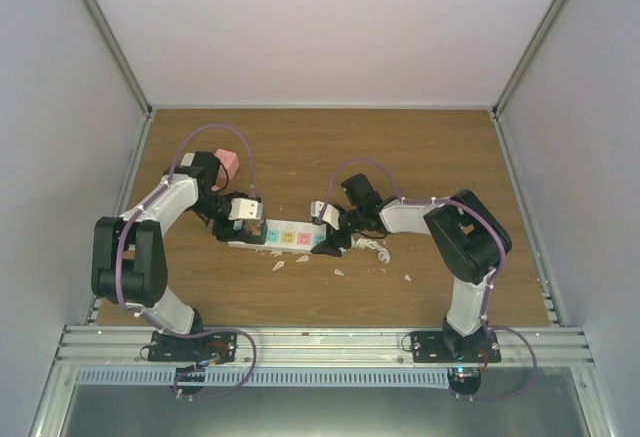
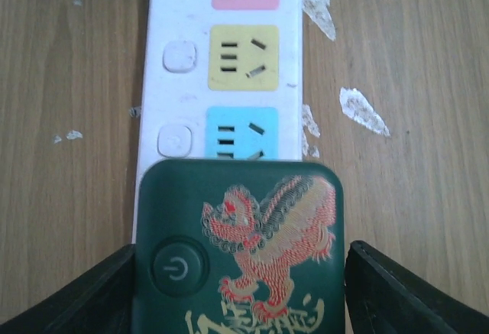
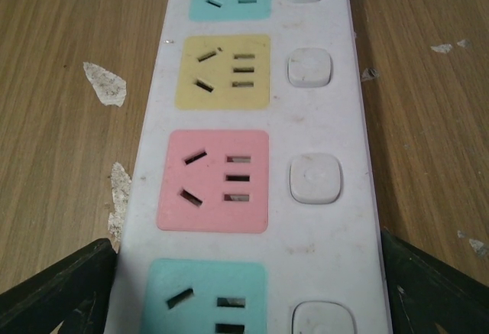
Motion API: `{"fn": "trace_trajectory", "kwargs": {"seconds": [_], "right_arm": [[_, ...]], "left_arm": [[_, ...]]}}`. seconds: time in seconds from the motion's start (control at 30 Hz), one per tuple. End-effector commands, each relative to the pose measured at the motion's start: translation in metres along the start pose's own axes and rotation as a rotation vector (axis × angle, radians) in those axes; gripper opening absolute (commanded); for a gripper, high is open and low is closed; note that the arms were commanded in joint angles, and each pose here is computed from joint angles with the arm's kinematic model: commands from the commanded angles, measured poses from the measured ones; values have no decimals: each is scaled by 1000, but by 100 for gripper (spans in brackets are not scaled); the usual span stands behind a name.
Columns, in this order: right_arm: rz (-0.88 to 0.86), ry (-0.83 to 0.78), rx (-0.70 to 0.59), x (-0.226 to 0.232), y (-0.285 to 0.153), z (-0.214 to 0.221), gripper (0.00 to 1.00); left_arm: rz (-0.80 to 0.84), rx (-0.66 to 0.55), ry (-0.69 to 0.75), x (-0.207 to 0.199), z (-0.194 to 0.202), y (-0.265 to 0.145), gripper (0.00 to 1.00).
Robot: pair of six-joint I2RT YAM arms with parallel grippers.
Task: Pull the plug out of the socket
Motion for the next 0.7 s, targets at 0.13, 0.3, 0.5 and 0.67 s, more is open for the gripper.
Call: {"fn": "trace_trajectory", "kwargs": {"seconds": [0.13, 0.3, 0.5, 0.67], "right_arm": [[13, -15, 16, 4, -2, 3, 93], [18, -22, 10, 4, -3, 1, 99], [13, -25, 9, 6, -3, 1, 100], [10, -21, 5, 6, -3, 0, 100]], "left_arm": [[-53, -48, 57, 6, -23, 5, 57], [-34, -61, 60, 3, -33, 16, 51], [-39, -102, 75, 6, -54, 28, 47], [-28, -102, 63, 10, -70, 43, 46]]}}
Point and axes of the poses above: each gripper's point midway between its finger pads, its own y axis out along the fingers, its own x axis along the line the jaws close on, z = x × y, the point moved 1 cm from there along -y, back along the fingers, and after that the axes turned 13 degrees about y, right-handed, at the moved point
